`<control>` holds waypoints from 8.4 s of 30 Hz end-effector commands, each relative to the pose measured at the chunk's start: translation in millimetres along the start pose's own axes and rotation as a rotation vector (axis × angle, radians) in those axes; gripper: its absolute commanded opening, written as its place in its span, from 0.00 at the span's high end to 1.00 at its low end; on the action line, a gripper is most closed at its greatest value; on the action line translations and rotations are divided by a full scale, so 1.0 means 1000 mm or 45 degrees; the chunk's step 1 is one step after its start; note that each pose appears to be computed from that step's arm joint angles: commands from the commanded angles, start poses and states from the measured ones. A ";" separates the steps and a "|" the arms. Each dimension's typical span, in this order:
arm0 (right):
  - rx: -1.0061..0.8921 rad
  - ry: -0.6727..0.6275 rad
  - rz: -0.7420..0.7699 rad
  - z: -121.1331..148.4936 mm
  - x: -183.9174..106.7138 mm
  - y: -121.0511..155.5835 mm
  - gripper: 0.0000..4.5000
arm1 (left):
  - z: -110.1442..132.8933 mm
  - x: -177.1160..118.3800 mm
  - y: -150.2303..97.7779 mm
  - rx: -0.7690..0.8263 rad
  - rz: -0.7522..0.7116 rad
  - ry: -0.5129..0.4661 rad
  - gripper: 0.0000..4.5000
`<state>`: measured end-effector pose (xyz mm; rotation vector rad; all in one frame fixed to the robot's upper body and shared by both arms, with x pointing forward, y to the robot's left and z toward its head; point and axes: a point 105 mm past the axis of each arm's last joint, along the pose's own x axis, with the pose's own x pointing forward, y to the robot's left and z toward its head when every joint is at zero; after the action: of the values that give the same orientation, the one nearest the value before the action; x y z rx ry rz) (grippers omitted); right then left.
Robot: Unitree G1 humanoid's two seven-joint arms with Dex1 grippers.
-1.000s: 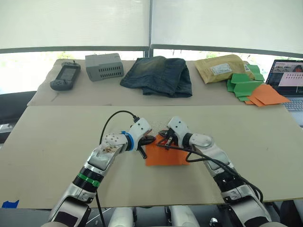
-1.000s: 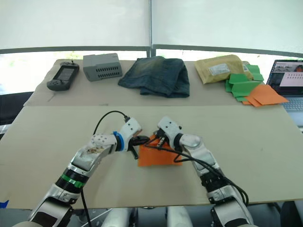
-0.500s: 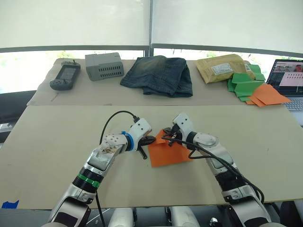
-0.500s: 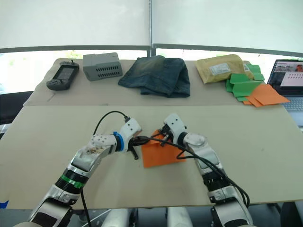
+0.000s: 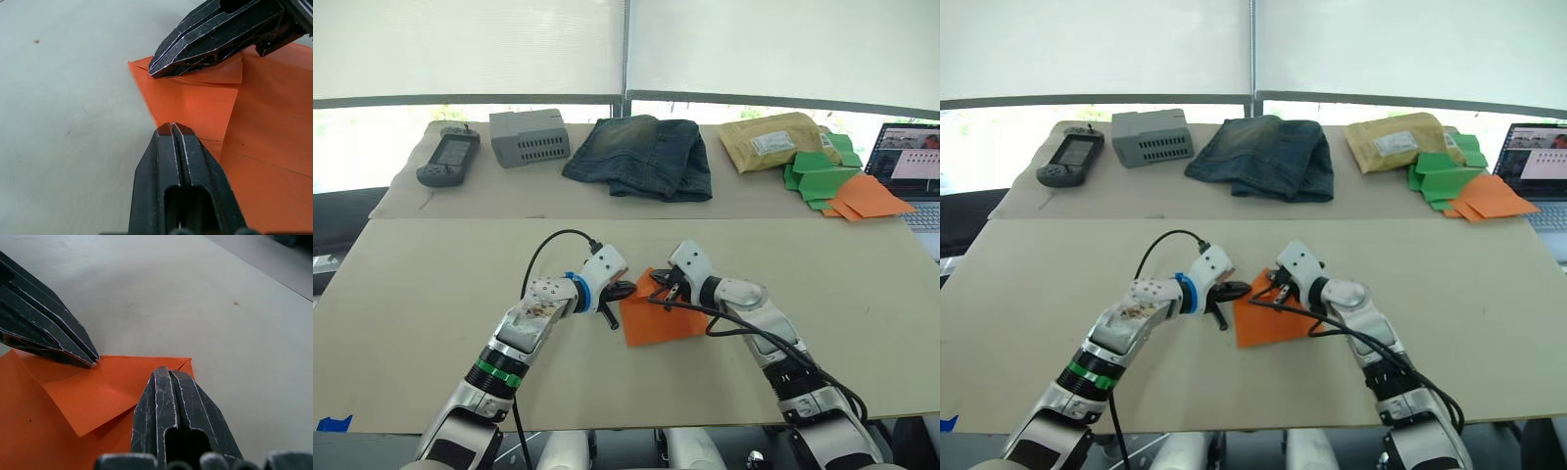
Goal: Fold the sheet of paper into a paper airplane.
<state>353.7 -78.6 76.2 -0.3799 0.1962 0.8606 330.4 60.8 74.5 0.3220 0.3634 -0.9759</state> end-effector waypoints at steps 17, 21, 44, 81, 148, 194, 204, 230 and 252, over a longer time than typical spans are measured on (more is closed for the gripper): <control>-0.014 0.080 0.102 -0.017 0.007 0.014 1.00 | -0.040 -0.057 -0.018 -0.171 -0.132 0.153 0.99; -0.003 0.072 0.091 -0.017 0.004 0.014 1.00 | 0.010 -0.065 0.004 -0.400 -0.120 -0.176 0.99; 0.110 -0.025 -0.094 0.008 -0.028 -0.004 1.00 | -0.016 0.023 -0.012 -0.196 -0.207 0.037 0.99; 0.898 0.147 -0.242 -0.053 -0.130 0.066 1.00 | -0.020 0.036 -0.029 -0.149 -0.312 0.043 0.99; 0.287 -0.208 -0.126 -0.007 -0.077 0.015 1.00 | 0.004 0.024 -0.020 0.070 -0.280 0.070 0.99; 0.256 -0.223 -0.122 0.000 -0.070 0.009 1.00 | 0.054 0.021 0.023 -0.275 -0.039 -0.246 0.99; 0.252 -0.219 -0.124 0.000 -0.070 0.009 1.00 | 0.066 0.032 -0.009 -0.279 -0.208 -0.287 0.99; 0.223 -0.309 -0.038 0.028 -0.038 0.015 1.00 | 0.037 0.040 -0.020 -0.211 -0.218 -0.140 0.99; 0.165 -0.099 0.073 -0.006 -0.020 0.025 1.00 | 0.046 -0.019 0.028 -0.211 -0.055 -0.246 0.99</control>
<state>321.6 -81.1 72.5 -0.1876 0.1855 0.9029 348.8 78.5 101.5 0.0735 0.3792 -0.9703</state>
